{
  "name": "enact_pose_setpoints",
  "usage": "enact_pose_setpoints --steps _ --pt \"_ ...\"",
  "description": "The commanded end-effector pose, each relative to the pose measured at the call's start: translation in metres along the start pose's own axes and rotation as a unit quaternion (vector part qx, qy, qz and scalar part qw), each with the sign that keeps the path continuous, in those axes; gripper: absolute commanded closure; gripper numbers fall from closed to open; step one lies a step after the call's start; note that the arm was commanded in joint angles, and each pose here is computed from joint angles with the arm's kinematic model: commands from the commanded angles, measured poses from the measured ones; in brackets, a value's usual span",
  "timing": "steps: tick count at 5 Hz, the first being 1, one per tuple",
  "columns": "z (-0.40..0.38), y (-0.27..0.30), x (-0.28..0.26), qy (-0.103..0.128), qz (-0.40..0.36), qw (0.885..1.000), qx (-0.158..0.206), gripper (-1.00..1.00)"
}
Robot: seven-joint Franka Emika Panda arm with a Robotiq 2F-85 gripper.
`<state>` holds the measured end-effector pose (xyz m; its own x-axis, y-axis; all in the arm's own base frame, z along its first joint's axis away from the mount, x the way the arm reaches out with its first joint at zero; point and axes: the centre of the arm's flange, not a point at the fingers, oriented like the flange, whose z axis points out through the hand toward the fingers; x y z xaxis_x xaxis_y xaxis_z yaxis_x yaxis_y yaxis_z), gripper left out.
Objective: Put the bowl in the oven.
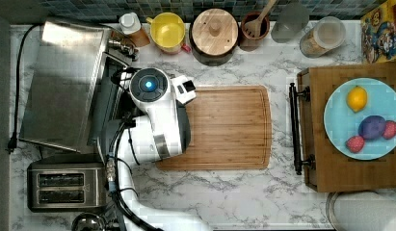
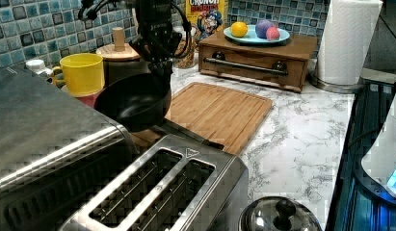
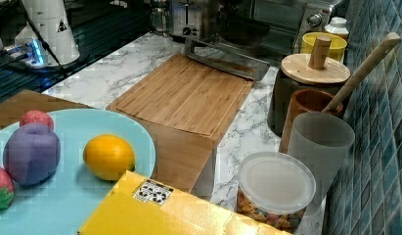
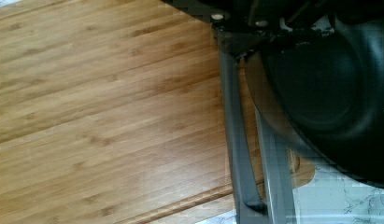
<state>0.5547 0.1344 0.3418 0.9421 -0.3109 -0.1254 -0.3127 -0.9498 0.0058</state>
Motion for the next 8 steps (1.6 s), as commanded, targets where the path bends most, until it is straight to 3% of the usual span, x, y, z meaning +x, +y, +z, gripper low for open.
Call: enact_pose_setpoints --steps 1,2,3,5,8 --pt "-0.049 -0.078 -0.025 0.073 -0.031 0.992 0.096 1.00" --pt "-0.029 -0.106 -0.018 0.041 -0.042 0.996 0.074 1.00" --pt "-0.024 -0.120 -0.015 0.035 -0.037 0.994 0.094 1.00" --pt "-0.035 -0.121 -0.009 0.063 -0.016 0.981 0.183 1.00" --pt "0.007 -0.140 -0.007 0.074 -0.019 0.978 0.196 1.00"
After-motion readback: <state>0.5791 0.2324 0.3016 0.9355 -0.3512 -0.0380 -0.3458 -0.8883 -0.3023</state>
